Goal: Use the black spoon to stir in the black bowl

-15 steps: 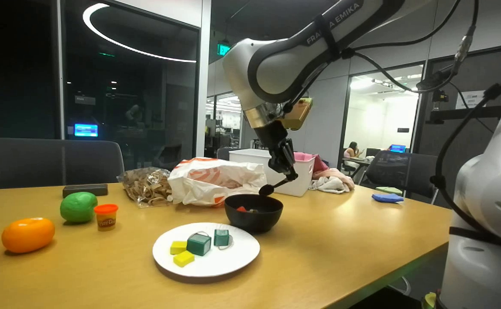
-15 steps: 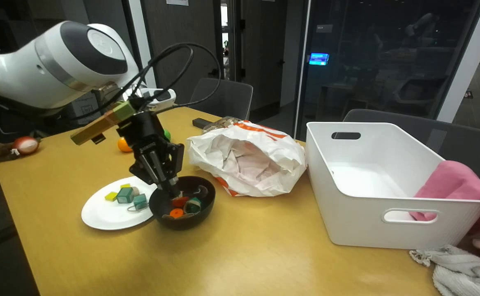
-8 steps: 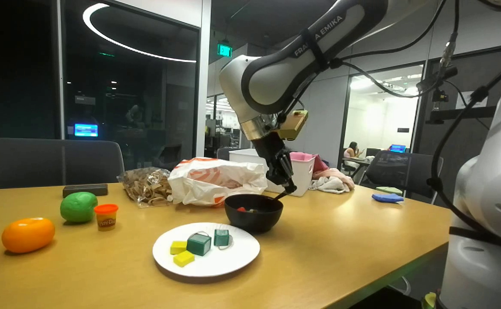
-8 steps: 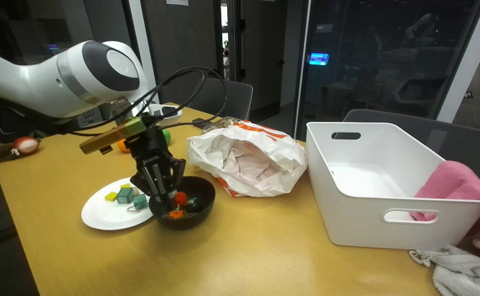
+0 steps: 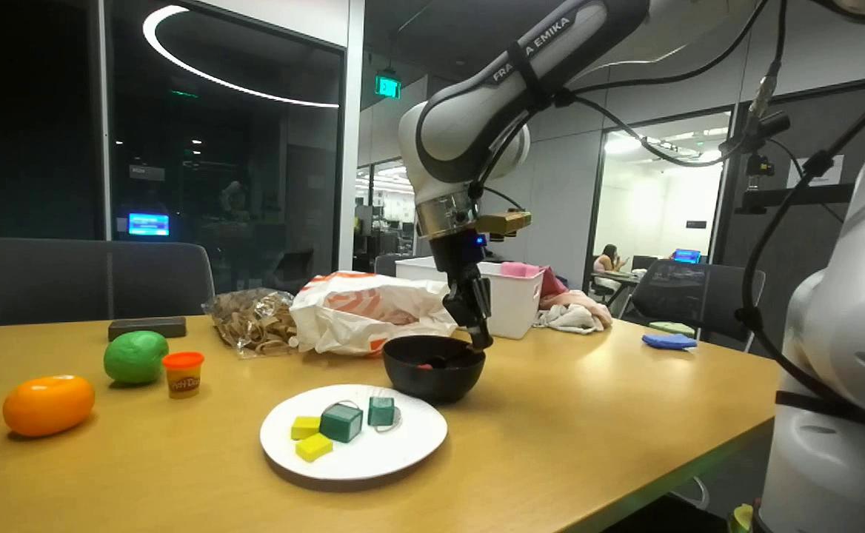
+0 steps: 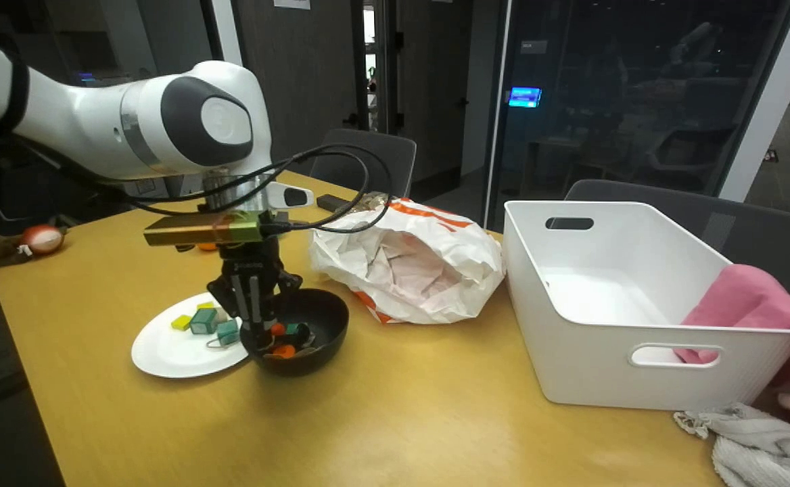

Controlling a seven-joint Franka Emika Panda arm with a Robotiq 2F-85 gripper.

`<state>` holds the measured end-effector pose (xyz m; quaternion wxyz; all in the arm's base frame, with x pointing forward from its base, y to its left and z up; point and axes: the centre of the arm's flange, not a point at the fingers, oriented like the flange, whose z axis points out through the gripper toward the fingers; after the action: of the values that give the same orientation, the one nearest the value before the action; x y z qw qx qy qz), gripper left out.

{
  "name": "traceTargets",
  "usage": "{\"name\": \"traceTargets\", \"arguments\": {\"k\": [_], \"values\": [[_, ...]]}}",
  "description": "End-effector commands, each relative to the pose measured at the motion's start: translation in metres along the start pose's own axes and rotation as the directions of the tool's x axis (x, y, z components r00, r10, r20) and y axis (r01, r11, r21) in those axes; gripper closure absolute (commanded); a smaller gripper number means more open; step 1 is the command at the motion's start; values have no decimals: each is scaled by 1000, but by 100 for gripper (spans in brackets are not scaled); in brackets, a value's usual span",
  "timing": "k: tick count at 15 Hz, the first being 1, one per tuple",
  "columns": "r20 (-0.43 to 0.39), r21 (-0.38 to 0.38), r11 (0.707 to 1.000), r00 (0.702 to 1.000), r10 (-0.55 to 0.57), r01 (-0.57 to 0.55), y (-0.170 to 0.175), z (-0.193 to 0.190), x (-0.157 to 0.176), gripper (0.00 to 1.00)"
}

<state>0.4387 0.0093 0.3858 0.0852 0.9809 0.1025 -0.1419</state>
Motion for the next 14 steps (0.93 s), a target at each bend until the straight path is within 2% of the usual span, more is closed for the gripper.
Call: {"name": "traceTargets", "arguments": {"k": [1,4,11,14], "values": [[-9,85,996,1000,3,-2,6,-6,4,91],[2,120,991,998,58,-58,11,-10,2,90],[51,224,959,985,166,-174,14,-22,2,90],[111,216,956,978,177,-197,14,-20,0,90]]}}
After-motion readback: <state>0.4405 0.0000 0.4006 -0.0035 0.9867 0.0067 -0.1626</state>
